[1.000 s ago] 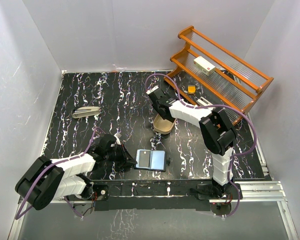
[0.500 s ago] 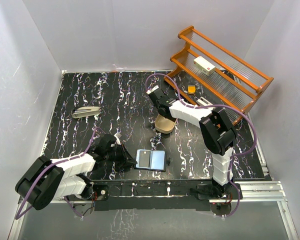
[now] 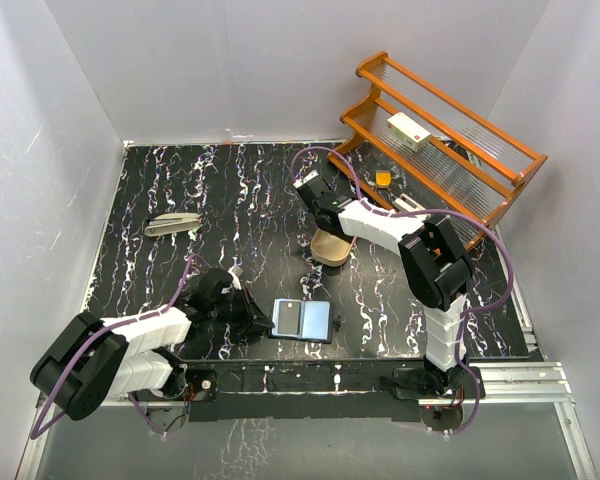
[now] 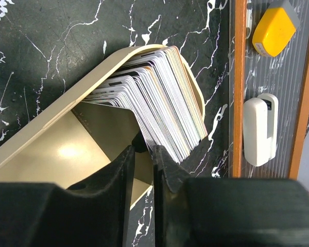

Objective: Put the credit cards into the card holder
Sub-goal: Pick up the credit card from the storage box.

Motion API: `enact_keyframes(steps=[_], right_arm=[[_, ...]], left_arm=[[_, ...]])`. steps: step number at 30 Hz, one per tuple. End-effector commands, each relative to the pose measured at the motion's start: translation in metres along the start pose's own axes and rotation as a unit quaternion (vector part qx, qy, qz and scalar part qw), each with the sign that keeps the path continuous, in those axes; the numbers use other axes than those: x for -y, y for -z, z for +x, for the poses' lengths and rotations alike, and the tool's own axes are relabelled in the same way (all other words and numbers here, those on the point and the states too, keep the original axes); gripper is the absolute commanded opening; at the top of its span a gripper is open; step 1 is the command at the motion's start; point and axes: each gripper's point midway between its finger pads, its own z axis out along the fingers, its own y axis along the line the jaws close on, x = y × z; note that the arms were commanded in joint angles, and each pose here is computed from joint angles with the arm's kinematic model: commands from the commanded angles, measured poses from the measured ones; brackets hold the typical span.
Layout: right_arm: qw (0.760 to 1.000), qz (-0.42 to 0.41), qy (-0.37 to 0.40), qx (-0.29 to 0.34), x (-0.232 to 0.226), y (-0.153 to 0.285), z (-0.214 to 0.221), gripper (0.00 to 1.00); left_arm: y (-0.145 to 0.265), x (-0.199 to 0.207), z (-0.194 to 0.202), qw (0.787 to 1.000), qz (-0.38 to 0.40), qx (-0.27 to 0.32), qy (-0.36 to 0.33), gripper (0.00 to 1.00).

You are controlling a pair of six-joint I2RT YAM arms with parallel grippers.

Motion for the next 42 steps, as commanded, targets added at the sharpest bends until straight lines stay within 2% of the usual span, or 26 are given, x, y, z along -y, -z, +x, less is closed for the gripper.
enact_keyframes(steps=[1,9,14,17,27,32,37,42], right_arm=[[0.998,0.036,-0.028,0.033,0.033,0.022,-0.027,0.15],[0.999,0.023,-0.034,0.023,0.031,0.029,-0.025,0.07],[0.999,-0.014,-0.043,0.027,0.023,0.041,-0.028,0.00],[0.997,-0.054,-0.042,0.033,0.013,0.050,-0.029,0.00],[0.990,-0.106,-0.076,0.050,0.005,0.092,-0.030,0.00],[0.978,-0.152,-0.131,0.058,-0.001,0.128,-0.026,0.00],[0.951,-0.226,-0.196,0.073,-0.018,0.159,-0.023,0.00],[0.914,-0.308,-0.248,0.087,-0.041,0.188,-0.017,0.00]], left_arm=[[0.001,-0.017,0.007,0.999,-0.032,-0.009,0.002,0.00],[0.003,-0.016,0.007,0.999,-0.032,-0.005,0.000,0.00],[0.003,-0.014,0.006,0.999,-0.031,-0.008,-0.001,0.00],[0.005,-0.015,0.007,0.999,-0.032,-0.004,-0.001,0.00],[0.009,-0.010,0.000,0.999,-0.041,0.006,-0.012,0.00],[0.011,-0.008,-0.001,0.999,-0.039,0.012,-0.010,0.01],[0.013,-0.006,-0.005,0.999,-0.047,0.017,-0.010,0.11],[0.020,0.002,-0.010,0.999,-0.038,0.038,-0.012,0.33]])
